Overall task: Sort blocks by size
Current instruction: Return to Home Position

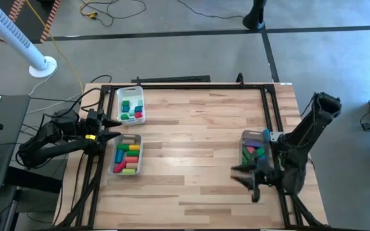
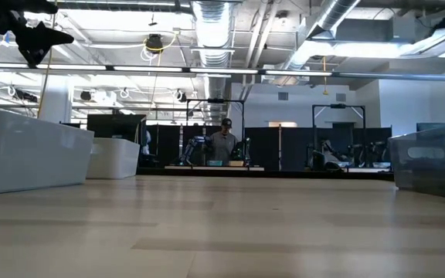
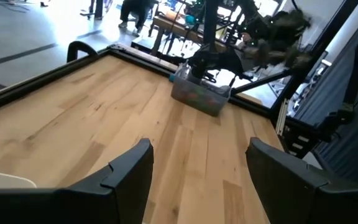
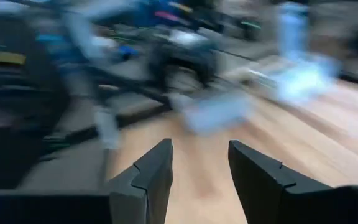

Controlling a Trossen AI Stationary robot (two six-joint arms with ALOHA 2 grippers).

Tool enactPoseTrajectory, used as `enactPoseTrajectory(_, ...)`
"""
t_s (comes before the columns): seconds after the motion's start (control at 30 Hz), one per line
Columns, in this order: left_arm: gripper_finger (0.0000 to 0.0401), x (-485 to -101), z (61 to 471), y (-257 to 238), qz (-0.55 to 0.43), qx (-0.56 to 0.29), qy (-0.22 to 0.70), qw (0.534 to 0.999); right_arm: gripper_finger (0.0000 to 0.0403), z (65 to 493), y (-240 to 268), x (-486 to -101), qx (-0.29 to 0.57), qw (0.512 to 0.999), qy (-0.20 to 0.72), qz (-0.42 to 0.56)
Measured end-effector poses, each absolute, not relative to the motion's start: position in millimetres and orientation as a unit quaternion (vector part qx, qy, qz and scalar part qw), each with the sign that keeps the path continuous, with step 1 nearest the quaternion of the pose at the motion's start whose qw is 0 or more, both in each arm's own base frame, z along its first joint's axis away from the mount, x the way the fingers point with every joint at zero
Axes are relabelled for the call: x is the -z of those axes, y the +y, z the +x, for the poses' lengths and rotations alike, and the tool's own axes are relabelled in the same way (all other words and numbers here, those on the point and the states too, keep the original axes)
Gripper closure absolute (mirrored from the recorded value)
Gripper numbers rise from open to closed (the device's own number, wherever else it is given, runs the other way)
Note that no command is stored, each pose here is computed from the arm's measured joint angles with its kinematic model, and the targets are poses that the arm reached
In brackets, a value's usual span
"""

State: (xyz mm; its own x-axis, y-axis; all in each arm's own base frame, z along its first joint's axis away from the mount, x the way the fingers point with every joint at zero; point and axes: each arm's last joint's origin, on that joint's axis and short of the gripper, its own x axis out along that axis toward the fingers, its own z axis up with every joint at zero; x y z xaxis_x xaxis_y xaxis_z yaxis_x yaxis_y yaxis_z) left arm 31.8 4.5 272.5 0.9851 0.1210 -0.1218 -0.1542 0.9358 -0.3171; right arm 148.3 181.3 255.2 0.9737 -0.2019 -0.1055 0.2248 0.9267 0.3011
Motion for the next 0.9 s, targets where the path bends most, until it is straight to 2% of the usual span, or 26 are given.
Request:
enactPoseTrajectory(0.13, 0.0157, -272.5, 31.8, 4.4, -0.163, -0.068, 0.051, 0.983, 0.0218, 158.9, 184.1, -293.7, -0.046, 0.993, -0.055, 0.089)
enactPoseTrajectory(0.27, 0.0157, -275.2, 32.1, 3.8, -0.153, -0.054, 0.039, 0.986, 0.0218, 146.7, 164.6, -314.3, -0.026, 0.996, -0.08, -0.007)
enactPoseTrajectory(0.37, 0.0157, -280.7, 32.5, 3.5, -0.132, -0.043, 0.014, 0.99, 0.0218, 133.5, 146.2, -318.9, -0.018, 0.998, -0.06, -0.029)
enactPoseTrajectory(0.57, 0.0157, -278.1, 39.1, 5.1, -0.107, -0.031, -0.008, 0.994, 0.0218, 106.2, 109.1, -291.6, 0.0, 0.998, -0.053, 0.029)
enactPoseTrajectory(0.7, 0.0157, -260.9, 54.6, 9.1, -0.109, -0.015, -0.027, 0.994, 0.0218, 93.8, 91.9, -258.4, 0.017, 0.998, -0.049, 0.047)
enactPoseTrajectory(0.9, 0.0157, -221.7, 79.1, 15.8, -0.121, 0.006, -0.05, 0.991, 0.0218, 85.0, 69.1, -219.6, 0.049, 0.993, -0.091, 0.06)
